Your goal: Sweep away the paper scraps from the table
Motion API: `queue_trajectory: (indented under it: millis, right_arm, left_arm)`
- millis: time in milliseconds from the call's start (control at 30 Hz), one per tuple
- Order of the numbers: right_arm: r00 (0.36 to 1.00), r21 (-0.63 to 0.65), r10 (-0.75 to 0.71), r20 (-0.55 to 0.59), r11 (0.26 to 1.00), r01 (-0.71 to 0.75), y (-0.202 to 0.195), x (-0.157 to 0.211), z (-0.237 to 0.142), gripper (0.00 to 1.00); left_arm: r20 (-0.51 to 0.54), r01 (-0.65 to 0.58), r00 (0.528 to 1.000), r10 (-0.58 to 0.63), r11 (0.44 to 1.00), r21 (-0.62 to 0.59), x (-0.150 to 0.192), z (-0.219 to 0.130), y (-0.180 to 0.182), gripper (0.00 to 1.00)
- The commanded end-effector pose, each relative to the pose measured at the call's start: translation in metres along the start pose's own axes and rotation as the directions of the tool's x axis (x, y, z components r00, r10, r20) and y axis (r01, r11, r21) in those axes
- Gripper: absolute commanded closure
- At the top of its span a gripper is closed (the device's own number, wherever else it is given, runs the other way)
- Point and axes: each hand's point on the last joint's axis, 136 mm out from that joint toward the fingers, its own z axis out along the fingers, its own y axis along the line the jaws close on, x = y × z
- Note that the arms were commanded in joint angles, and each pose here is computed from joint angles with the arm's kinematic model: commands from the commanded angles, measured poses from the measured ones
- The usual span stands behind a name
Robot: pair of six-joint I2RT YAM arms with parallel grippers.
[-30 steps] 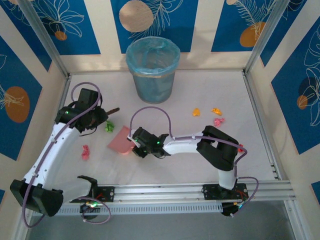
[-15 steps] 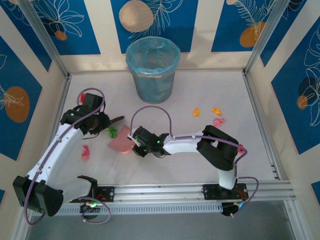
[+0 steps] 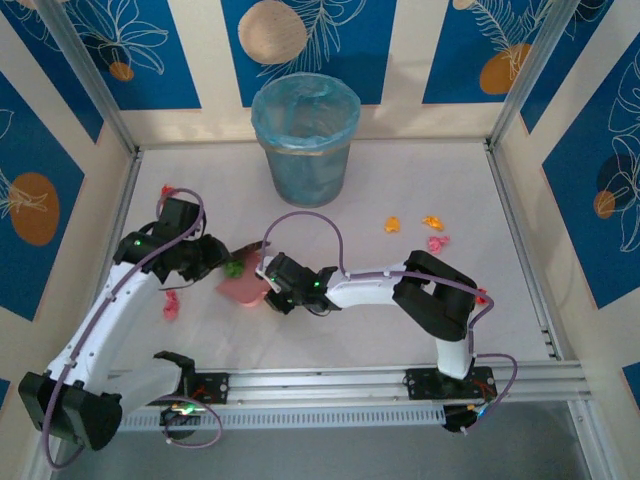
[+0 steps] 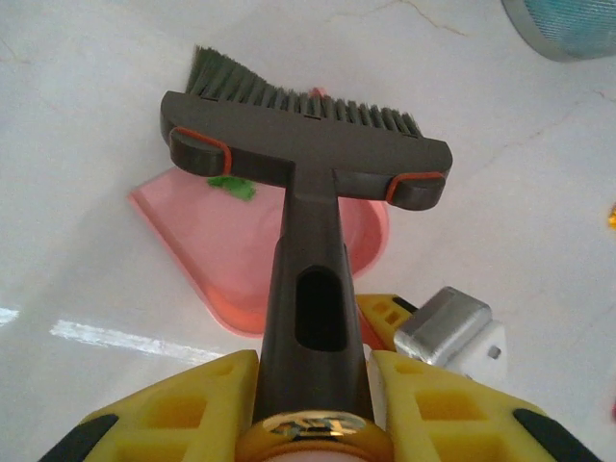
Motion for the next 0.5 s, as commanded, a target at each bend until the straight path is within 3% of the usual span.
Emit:
queue_trajectory:
  millis: [0,267,467]
  right_arm:
    - [0.994,0.023,0.032,-0.104,0.999,-0.03,-0.008,0.031,0.011,1.0]
    - [0.994,0.019,0.037,-0.107,0.999,-0.035,-0.008,0.031,0.014,1.0]
    - [0.994,0.025,0.037,-0.107,0.999,-0.035,-0.009,0.032,0.014,1.0]
  left_arm:
    - [-0.071,0.032,0.997,-0.03,0.999,0.029,0.014,-0.005,-0.002,1.0]
    - [-0.069,0.008,0.998,-0.006,0.999,0.037,0.008,-0.011,-0.011,1.0]
    - [-0.001,-0.003,1.0,0.003,1.0,0.026,-0.006,-0.023,-0.014,1.0]
